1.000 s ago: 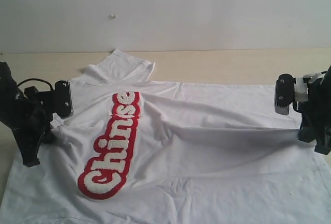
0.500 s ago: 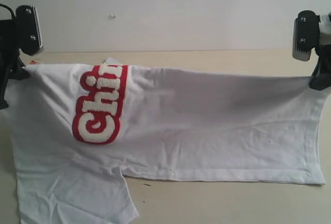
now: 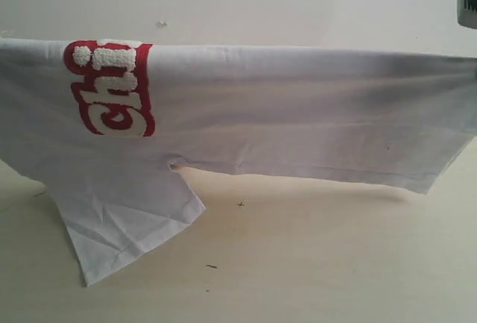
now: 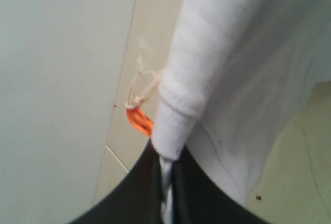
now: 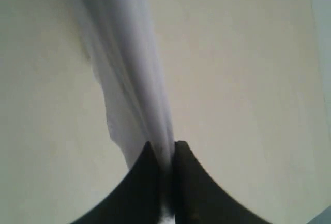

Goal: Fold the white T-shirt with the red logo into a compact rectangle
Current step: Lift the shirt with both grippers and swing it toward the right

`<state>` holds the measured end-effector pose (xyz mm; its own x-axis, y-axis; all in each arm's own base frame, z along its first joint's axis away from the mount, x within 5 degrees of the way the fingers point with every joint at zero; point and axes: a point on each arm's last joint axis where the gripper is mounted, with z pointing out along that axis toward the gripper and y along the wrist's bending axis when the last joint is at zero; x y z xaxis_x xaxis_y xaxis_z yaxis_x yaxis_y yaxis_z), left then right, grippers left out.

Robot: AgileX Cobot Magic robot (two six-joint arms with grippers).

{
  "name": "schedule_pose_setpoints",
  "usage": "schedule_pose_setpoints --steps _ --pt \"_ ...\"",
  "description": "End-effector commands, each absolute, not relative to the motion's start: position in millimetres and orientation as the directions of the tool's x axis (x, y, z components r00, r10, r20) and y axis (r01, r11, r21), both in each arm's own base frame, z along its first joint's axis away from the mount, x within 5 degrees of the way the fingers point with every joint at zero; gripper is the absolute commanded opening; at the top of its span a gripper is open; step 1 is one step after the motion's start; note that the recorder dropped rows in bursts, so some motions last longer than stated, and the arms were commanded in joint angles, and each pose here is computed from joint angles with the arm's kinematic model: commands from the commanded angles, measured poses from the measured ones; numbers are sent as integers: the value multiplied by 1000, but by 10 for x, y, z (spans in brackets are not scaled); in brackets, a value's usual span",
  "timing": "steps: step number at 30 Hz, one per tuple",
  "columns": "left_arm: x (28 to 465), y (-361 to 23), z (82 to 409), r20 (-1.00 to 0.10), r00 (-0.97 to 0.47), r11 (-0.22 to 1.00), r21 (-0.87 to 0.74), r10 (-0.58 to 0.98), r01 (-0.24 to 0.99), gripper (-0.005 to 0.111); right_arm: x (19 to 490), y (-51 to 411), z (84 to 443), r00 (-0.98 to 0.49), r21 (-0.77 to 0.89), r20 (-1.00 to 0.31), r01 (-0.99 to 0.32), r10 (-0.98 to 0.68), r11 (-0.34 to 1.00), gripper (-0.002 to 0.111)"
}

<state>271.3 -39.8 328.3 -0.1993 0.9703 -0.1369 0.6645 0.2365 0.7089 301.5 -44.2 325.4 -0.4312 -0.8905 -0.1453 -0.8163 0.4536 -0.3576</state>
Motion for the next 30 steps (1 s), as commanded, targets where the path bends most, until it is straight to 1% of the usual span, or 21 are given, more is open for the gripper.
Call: schedule_pose_setpoints --steps 1,6,9,14,17,18,21,24,27,30 --pt "2609 -336 3410 -114 -219 232 725 969 648 0 2935 -463 3432 -435 -395 -133 -801 -890 450 0" --pt "2531 -308 3460 -97 -222 222 726 970 651 0 2893 -436 3526 -434 -388 -157 -799 -887 459 0" --pt "2467 -284 3485 -58 -209 186 719 976 669 0 2881 -434 3520 -436 -375 -152 -805 -887 460 0" --pt "2329 -239 3667 -66 -223 196 744 973 639 0 2851 -429 3550 -437 -380 -155 -802 -886 461 0" --pt "2180 -211 3816 -95 -241 230 742 966 630 0 2782 -412 3598 -437 -371 -159 -805 -886 463 0" --pt "2123 -207 3851 -111 -244 244 738 963 629 0 2757 -395 3614 -436 -362 -172 -806 -883 468 0" --pt "1944 -185 3913 -111 -229 236 726 967 646 0 2713 -334 3678 -424 -360 -235 -798 -875 483 0" --pt "1752 -147 3973 -122 -242 255 715 962 651 0 2647 -267 3767 -405 -362 -303 -788 -863 498 0" --pt "1561 -160 4038 -175 -222 279 717 959 639 0 2530 -195 3860 -396 -361 -374 -771 -839 525 0" --pt "1414 -243 4036 -221 -161 272 699 962 661 0 2381 -159 3878 -392 -365 -392 -764 -832 532 0"
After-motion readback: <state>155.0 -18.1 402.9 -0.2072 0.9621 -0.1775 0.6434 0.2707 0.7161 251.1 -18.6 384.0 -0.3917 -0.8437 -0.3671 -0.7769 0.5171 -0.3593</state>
